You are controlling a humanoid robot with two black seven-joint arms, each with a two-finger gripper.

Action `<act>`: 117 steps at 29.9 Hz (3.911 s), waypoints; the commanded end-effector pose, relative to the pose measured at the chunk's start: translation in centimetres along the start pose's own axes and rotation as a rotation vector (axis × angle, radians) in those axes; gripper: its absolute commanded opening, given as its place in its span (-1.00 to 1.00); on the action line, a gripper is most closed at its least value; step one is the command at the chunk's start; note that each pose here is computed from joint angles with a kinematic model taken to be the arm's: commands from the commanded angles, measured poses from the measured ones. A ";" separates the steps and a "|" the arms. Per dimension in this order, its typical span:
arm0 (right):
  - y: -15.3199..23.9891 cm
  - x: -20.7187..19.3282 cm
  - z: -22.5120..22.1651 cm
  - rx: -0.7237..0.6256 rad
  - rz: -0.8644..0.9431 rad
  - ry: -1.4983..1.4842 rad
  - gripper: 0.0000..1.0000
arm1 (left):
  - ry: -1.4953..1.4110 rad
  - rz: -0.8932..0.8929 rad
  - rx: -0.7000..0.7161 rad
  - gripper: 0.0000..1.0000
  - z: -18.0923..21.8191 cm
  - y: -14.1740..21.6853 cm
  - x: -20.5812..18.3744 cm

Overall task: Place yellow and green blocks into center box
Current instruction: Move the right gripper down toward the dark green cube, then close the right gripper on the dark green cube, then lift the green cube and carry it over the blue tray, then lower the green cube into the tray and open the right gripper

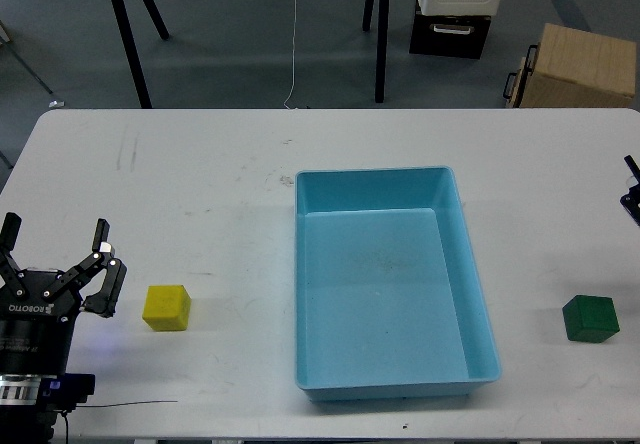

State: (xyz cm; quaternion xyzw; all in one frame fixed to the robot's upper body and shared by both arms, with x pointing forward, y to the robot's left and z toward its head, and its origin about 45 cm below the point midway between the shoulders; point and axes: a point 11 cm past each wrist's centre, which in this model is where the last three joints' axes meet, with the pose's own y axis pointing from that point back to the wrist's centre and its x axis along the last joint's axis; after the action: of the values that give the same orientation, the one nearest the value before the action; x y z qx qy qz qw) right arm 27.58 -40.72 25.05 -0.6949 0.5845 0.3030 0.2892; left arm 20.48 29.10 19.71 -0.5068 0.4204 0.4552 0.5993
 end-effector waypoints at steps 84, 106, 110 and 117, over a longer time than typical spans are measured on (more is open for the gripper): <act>-9.5 -15.7 11.7 -1.085 -0.589 1.579 -0.99 | 0.071 -0.004 0.068 1.00 -3.4 -2.5 1.7; -10.9 -13.6 20.8 -1.197 -0.592 1.649 1.00 | 0.074 -0.017 0.067 1.00 -3.6 -2.9 1.4; -12.5 -14.8 18.7 -1.145 -0.503 1.515 1.00 | 0.072 -0.019 0.068 1.00 -3.6 -3.0 1.4; -17.6 -16.3 11.2 -0.899 -0.296 1.276 1.00 | 0.071 -0.020 0.071 1.00 -3.6 -3.0 1.4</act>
State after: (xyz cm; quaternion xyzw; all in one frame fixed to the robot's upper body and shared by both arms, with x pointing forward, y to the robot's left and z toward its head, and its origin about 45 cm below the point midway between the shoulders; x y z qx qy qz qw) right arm 39.36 -16.92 28.27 -0.8552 0.2943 -0.0163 -0.4263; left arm 23.54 25.54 18.55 -0.5053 0.4524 0.4164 0.6054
